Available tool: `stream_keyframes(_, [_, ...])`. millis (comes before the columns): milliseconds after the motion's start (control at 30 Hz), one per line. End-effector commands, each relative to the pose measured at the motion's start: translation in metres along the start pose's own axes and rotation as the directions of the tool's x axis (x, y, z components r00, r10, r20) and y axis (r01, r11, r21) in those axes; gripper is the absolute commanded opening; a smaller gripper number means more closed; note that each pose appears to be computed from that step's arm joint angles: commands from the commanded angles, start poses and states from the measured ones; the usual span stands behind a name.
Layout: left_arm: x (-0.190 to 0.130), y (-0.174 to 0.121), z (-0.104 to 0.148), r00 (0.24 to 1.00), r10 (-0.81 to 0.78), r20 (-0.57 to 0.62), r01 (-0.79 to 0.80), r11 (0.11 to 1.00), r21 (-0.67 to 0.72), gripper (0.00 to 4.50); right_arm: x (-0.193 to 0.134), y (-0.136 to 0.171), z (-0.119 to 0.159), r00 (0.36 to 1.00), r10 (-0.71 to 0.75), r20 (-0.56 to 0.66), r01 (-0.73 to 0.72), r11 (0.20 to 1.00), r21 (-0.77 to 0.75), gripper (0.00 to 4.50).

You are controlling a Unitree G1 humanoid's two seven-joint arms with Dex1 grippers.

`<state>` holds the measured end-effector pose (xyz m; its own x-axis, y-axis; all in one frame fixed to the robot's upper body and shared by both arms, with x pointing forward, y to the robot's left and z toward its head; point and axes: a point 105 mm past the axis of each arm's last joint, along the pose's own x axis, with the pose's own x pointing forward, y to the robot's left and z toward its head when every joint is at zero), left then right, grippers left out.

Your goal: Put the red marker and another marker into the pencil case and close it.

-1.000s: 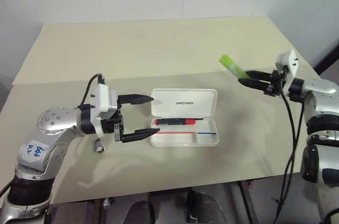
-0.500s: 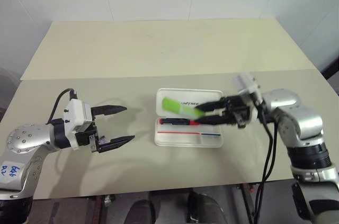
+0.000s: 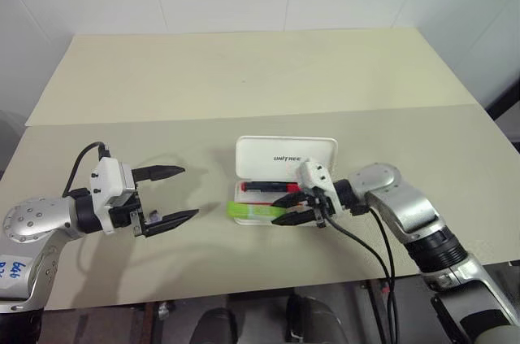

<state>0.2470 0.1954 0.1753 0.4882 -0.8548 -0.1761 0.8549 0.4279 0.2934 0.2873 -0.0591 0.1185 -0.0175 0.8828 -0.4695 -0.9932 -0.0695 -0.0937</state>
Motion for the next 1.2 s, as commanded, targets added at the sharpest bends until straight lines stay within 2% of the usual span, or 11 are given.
stream_keyframes(33, [0.001, -0.001, 0.009, 1.0, -0.003, 0.017, 0.002, 0.999, 0.034, 4.5, -0.003, -0.005, 0.005, 0.999, -0.014, -0.037, 0.011, 0.997, -0.075, 1.09])
stream_keyframes(267, [0.006, 0.0, 0.011, 1.0, -0.006, 0.029, 0.005, 0.999, 0.035, 4.5, -0.009, -0.012, 0.002, 0.997, -0.035, -0.07, 0.028, 0.995, -0.101, 1.09])
stream_keyframes(533, [0.006, -0.001, 0.014, 0.999, -0.003, 0.033, 0.001, 0.999, 0.043, 4.5, -0.03, -0.015, -0.002, 0.991, -0.046, -0.127, 0.031, 0.993, -0.115, 1.09])
stream_keyframes(800, [0.009, 0.0, 0.015, 0.999, -0.006, 0.042, 0.004, 0.999, 0.049, 4.5, -0.026, -0.015, -0.002, 0.991, -0.051, -0.126, 0.044, 0.997, -0.061, 1.09])
stream_keyframes(1100, [0.01, 0.001, 0.015, 0.999, -0.009, 0.042, 0.007, 0.999, 0.049, 4.5, -0.017, -0.008, 0.017, 0.997, -0.024, -0.067, 0.022, 0.999, -0.028, 4.3])
stream_keyframes(1133, [0.01, 0.001, 0.015, 0.999, -0.01, 0.042, 0.008, 0.999, 0.05, 4.5, -0.016, -0.008, 0.019, 0.998, -0.022, -0.06, 0.021, 0.999, -0.028, 4.45])
stream_keyframes(1200, [0.01, 0.001, 0.015, 0.999, -0.011, 0.044, 0.009, 0.999, 0.05, 4.5, -0.017, -0.008, 0.023, 0.998, -0.023, -0.052, 0.022, 0.999, -0.029, 4.45])
